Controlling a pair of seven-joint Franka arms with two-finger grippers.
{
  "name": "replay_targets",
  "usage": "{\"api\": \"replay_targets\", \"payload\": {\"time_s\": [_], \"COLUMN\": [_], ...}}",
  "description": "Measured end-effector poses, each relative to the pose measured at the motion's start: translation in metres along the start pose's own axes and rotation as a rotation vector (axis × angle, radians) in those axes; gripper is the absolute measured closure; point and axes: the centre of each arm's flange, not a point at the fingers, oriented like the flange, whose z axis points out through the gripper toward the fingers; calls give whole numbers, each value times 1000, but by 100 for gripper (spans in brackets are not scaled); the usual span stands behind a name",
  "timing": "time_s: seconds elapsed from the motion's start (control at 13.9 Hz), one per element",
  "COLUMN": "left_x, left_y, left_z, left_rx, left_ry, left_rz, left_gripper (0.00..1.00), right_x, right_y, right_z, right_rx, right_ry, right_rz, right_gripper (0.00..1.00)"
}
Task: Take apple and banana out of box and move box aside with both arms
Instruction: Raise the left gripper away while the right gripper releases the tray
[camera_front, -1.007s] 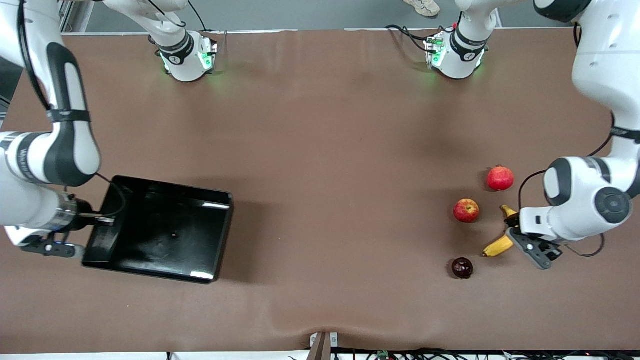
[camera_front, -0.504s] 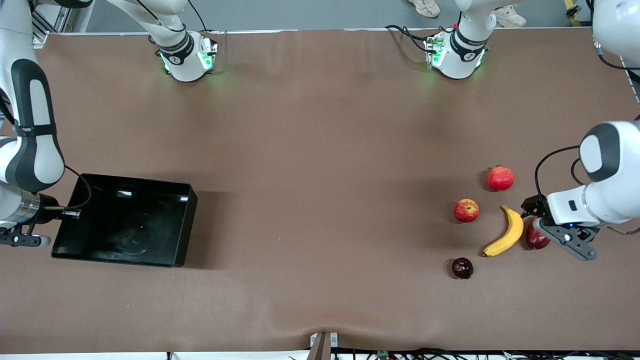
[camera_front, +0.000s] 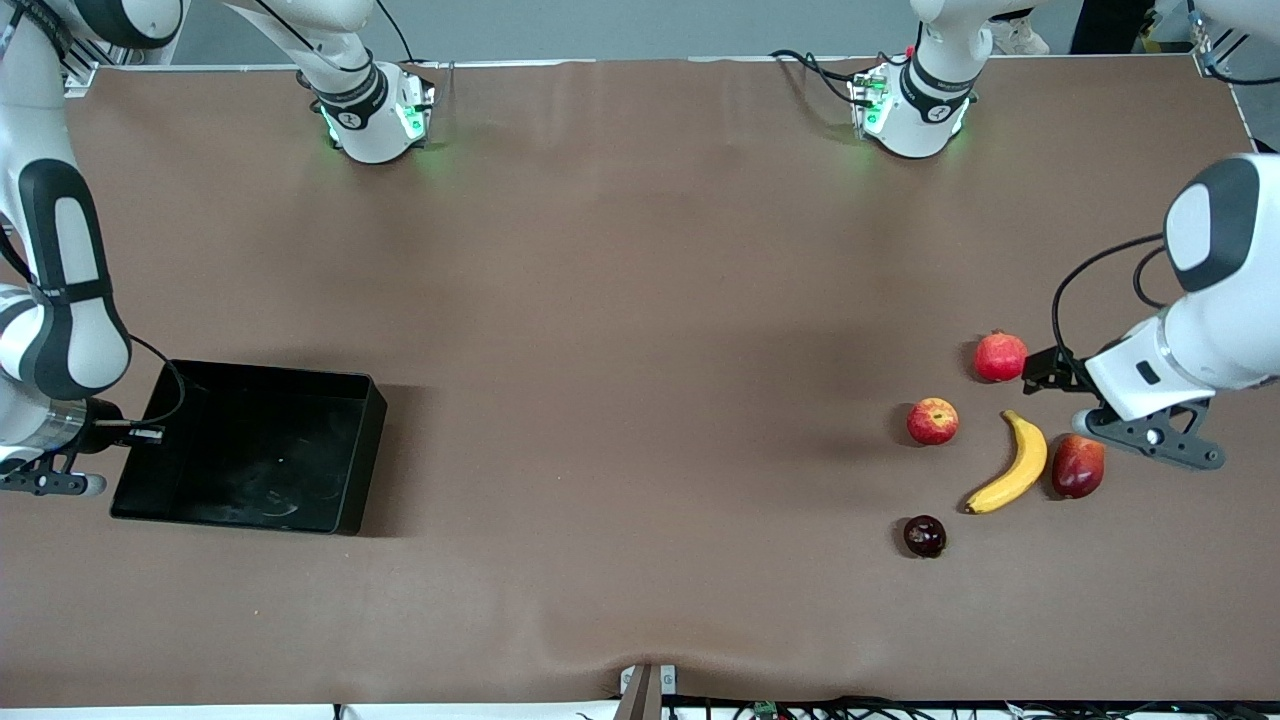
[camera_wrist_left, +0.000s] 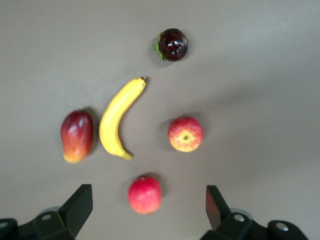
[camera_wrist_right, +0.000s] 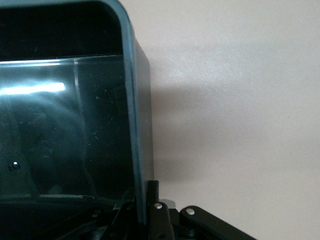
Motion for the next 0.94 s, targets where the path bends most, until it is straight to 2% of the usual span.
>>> {"api": "replay_targets", "payload": {"time_s": [0.43, 0.5, 0.94], "left_x": [-20, -23, -39], "left_y": [26, 26, 12], "left_z": [-56, -62, -106], "left_rx": [33, 37, 42], "left_ry": [40, 46, 25], "left_rz": [-188, -197, -235], "left_gripper": [0, 0, 0], "right_x": [1, 1, 2], "right_y": [8, 8, 8], "right_z": [12, 13, 11], "right_rx": [-3, -3, 2], "right_ry": [17, 17, 23], "right_rz": [-42, -43, -50], "right_gripper": [97, 93, 31]}}
